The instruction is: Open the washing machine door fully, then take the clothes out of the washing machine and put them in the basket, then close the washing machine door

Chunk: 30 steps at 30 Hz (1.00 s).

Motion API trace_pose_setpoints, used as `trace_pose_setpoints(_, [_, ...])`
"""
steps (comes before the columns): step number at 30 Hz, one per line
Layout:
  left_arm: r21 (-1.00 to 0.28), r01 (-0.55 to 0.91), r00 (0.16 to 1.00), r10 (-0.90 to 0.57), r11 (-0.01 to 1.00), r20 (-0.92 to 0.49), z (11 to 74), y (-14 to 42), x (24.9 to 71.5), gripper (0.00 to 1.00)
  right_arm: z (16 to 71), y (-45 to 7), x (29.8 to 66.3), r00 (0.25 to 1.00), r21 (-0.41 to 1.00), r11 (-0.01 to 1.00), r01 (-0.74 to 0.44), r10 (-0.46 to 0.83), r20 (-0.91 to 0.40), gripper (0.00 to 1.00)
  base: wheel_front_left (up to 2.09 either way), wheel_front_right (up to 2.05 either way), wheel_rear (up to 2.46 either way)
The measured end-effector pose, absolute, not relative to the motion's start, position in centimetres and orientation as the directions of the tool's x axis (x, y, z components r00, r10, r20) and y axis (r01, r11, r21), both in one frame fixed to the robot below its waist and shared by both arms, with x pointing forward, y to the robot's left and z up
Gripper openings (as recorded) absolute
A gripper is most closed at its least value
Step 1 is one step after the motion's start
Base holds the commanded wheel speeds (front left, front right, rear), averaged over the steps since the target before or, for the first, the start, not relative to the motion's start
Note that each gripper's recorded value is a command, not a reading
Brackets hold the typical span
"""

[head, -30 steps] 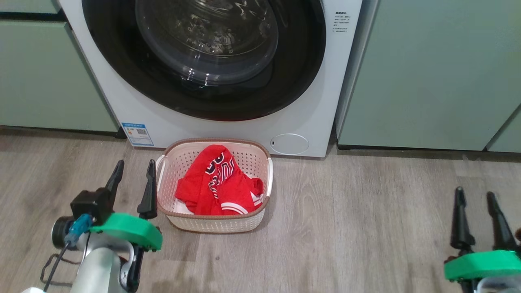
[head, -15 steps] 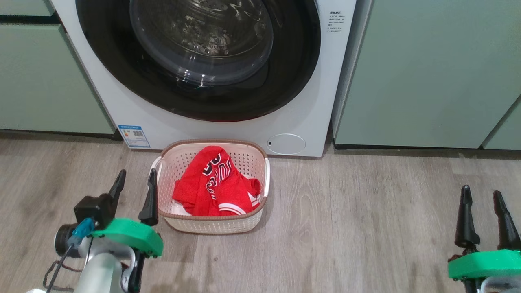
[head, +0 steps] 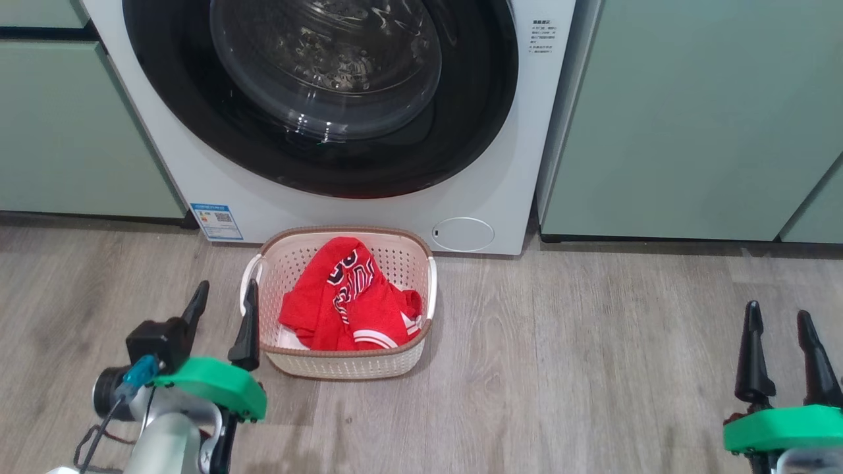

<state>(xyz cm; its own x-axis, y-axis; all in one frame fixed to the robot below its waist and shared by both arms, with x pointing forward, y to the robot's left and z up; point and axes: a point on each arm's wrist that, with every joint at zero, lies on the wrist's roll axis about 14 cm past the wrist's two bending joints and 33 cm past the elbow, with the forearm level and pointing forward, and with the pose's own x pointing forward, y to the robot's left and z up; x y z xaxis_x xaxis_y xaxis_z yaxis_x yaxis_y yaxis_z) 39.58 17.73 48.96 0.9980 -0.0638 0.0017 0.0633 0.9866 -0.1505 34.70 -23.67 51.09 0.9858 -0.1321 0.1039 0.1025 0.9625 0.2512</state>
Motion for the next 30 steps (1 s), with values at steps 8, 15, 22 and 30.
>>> trace_pose_setpoints(8, [-0.154, 0.077, 0.997, -0.079, 0.985, -0.008, 48.6, 17.2, 39.7, 1.00, 50.8, -23.5, 34.6, 0.987, 0.253, 0.962, 0.100, -0.128, 0.096, 1.00, 0.00, 0.00, 0.00])
trace_pose_setpoints(15, [-0.186, 0.036, 0.974, -0.076, 0.982, -0.213, 41.9, 16.8, 35.6, 0.00, 46.0, -23.2, 33.0, 0.990, 0.267, 0.953, 0.143, -0.132, -0.058, 0.00, 0.00, 0.00, 0.00])
trace_pose_setpoints(22, [-0.263, -0.007, 0.973, -0.054, 0.965, -0.224, 41.7, 17.2, 35.4, 0.00, 45.3, -23.3, 32.8, 0.986, 0.338, 0.926, 0.166, -0.143, -0.090, 0.00, 0.00, 0.00, 0.00])
trace_pose_setpoints(30, [-0.340, -0.042, 0.974, -0.037, 0.940, -0.222, 42.0, 17.4, 35.6, 0.00, 45.3, -23.4, 33.0, 0.983, 0.412, 0.893, 0.180, -0.153, -0.098, 0.00, 0.00, 0.00, 0.00])
